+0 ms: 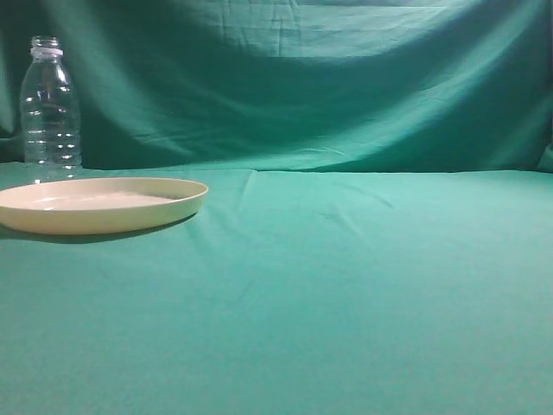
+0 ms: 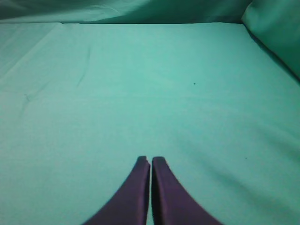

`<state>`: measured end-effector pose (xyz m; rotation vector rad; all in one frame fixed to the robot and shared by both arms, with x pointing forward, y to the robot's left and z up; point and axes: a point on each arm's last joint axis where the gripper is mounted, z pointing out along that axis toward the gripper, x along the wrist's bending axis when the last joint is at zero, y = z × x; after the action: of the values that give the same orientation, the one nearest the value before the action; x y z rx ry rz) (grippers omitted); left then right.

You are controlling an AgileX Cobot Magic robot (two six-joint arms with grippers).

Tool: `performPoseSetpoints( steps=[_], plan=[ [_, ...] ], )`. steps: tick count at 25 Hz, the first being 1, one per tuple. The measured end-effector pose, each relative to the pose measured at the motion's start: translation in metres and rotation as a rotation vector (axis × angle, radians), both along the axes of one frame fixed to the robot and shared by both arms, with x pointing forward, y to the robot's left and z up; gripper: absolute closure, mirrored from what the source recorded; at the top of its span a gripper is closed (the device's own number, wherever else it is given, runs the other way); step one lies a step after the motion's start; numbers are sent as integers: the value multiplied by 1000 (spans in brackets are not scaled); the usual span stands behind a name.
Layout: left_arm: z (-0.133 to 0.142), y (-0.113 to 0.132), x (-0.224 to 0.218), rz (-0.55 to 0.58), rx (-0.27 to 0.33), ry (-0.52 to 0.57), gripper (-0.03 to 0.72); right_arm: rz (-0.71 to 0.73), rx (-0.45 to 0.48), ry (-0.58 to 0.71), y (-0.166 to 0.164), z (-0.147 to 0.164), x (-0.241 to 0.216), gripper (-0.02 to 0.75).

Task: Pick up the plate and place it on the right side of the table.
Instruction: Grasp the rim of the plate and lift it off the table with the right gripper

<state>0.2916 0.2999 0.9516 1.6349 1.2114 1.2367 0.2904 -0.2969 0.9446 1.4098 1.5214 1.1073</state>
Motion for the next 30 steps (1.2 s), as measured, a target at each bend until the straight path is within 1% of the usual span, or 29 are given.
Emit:
performPoseSetpoints(
  steps=[11, 19, 21, 23, 24, 27, 29, 30],
  plan=[
    [0, 0, 0, 0, 0, 0, 688, -8, 22, 2, 0, 0, 0, 738],
    [0, 0, 0, 0, 0, 0, 688, -7, 19, -10, 0, 1, 0, 738],
    [0, 0, 0, 0, 0, 0, 688, -3, 76, -63, 2, 5, 2, 738],
    [0, 0, 0, 0, 0, 0, 688, 13, 197, -173, 5, 16, 4, 738],
    [0, 0, 0, 0, 0, 0, 688, 26, 231, -226, 7, 21, 4, 738],
    [0, 0, 0, 0, 0, 0, 688, 80, 284, -402, 10, 38, 3, 738],
    [0, 0, 0, 0, 0, 0, 688, 92, 294, -441, 11, 42, 3, 738],
    [0, 0, 0, 0, 0, 0, 688, 88, 295, -435, 10, 44, 2, 738]
  ],
)
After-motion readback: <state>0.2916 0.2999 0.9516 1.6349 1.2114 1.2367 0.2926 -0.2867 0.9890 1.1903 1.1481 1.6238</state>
